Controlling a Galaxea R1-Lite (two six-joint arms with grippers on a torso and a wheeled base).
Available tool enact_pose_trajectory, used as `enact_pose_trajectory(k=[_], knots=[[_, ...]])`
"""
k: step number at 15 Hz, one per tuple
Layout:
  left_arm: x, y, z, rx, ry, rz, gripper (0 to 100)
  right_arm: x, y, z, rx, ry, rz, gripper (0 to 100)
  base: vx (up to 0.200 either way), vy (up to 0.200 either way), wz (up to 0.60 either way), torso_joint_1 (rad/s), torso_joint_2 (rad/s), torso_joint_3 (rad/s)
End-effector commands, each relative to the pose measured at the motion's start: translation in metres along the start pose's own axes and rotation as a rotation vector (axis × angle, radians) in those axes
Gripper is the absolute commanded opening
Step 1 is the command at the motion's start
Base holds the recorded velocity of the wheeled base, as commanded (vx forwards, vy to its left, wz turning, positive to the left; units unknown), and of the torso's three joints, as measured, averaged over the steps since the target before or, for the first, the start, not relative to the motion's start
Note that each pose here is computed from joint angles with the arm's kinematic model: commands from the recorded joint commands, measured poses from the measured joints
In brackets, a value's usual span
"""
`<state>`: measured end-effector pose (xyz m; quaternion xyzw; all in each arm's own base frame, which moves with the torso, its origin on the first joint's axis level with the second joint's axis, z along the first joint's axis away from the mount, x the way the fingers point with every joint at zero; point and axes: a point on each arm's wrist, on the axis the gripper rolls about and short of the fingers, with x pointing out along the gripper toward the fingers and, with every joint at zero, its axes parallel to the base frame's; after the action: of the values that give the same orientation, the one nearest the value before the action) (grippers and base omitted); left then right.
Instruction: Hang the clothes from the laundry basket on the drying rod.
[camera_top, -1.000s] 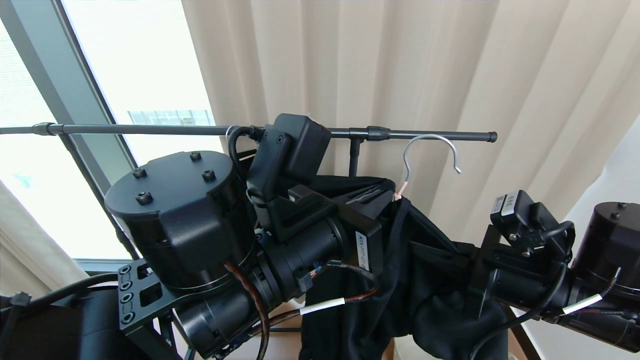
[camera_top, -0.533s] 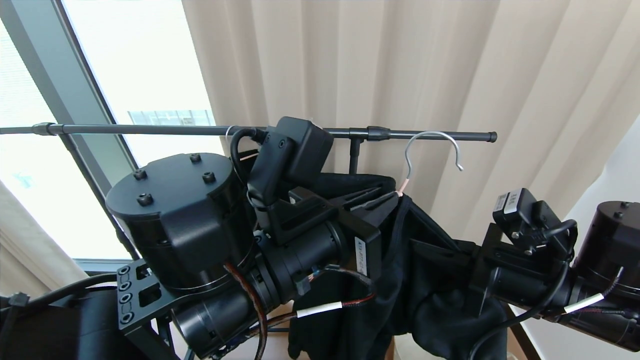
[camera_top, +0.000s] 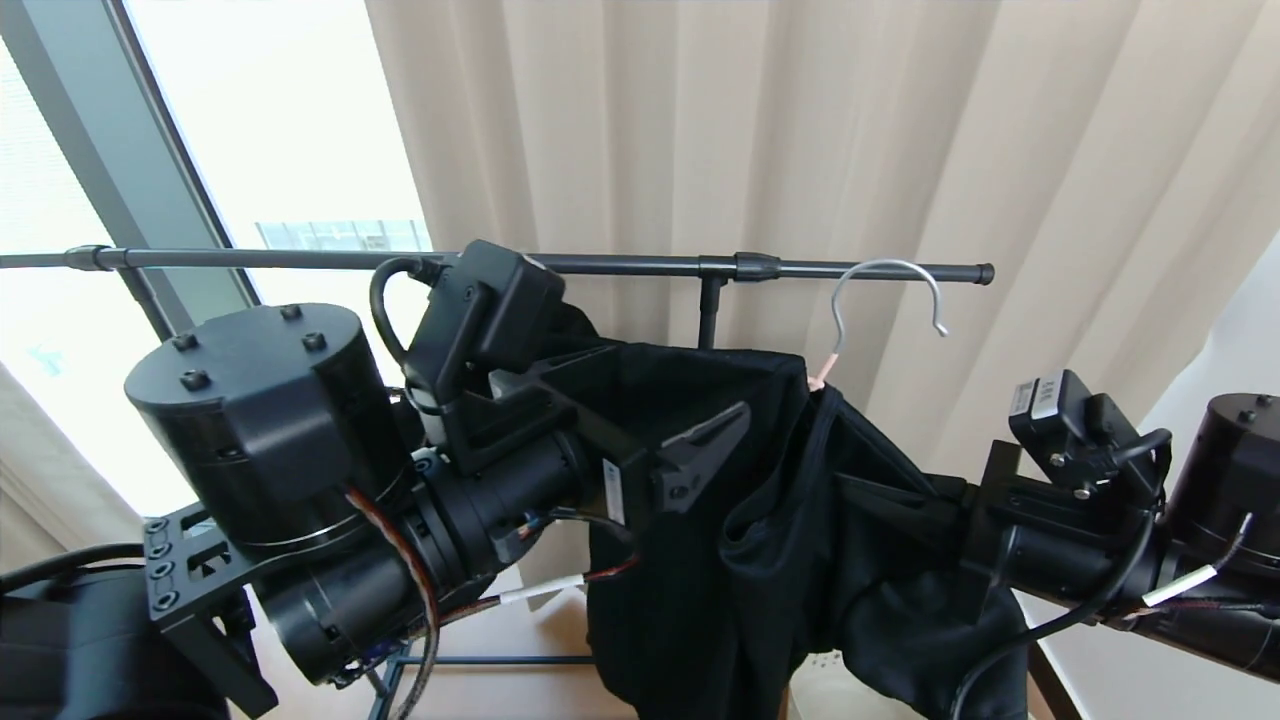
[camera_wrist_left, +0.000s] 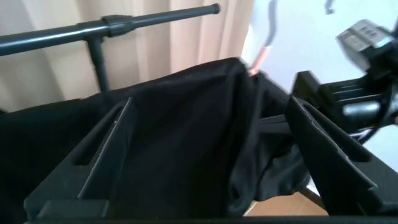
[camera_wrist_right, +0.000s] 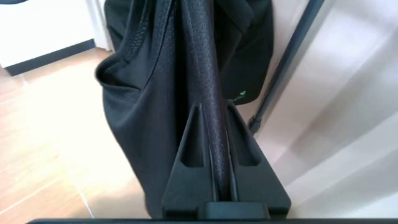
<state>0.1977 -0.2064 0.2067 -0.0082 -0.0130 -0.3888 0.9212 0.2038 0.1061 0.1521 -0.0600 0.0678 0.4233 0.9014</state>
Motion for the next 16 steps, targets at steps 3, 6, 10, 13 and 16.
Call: enact_pose_trajectory(k=[3, 6, 10, 13, 16], knots=[[-0.031, 0.054, -0.006, 0.017, -0.04, 0.004, 100, -0.015, -0.026, -0.009, -0.008, -0.005, 0.054, 0, 0.0, 0.0, 0.0, 0.0, 0.0, 0.0], [-0.046, 0.082, -0.008, 0.022, -0.079, 0.002, 100, -0.019, -0.036, -0.022, -0.049, 0.009, 0.134, 0, 0.0, 0.0, 0.0, 0.0, 0.0, 0.0], [-0.074, 0.112, -0.018, -0.048, -0.023, -0.228, 100, -0.018, -0.041, -0.028, -0.055, 0.006, 0.201, 0, 0.0, 0.0, 0.0, 0.0, 0.0, 0.0], [-0.086, 0.128, -0.029, -0.099, 0.029, -0.36, 100, -0.02, -0.041, -0.027, -0.055, -0.011, 0.246, 0, 0.0, 0.0, 0.0, 0.0, 0.0, 0.0], [-0.079, 0.138, -0.042, -0.138, 0.065, -0.358, 100, -0.022, -0.04, -0.026, -0.058, -0.017, 0.253, 0, 0.0, 0.0, 0.0, 0.0, 0.0, 0.0]])
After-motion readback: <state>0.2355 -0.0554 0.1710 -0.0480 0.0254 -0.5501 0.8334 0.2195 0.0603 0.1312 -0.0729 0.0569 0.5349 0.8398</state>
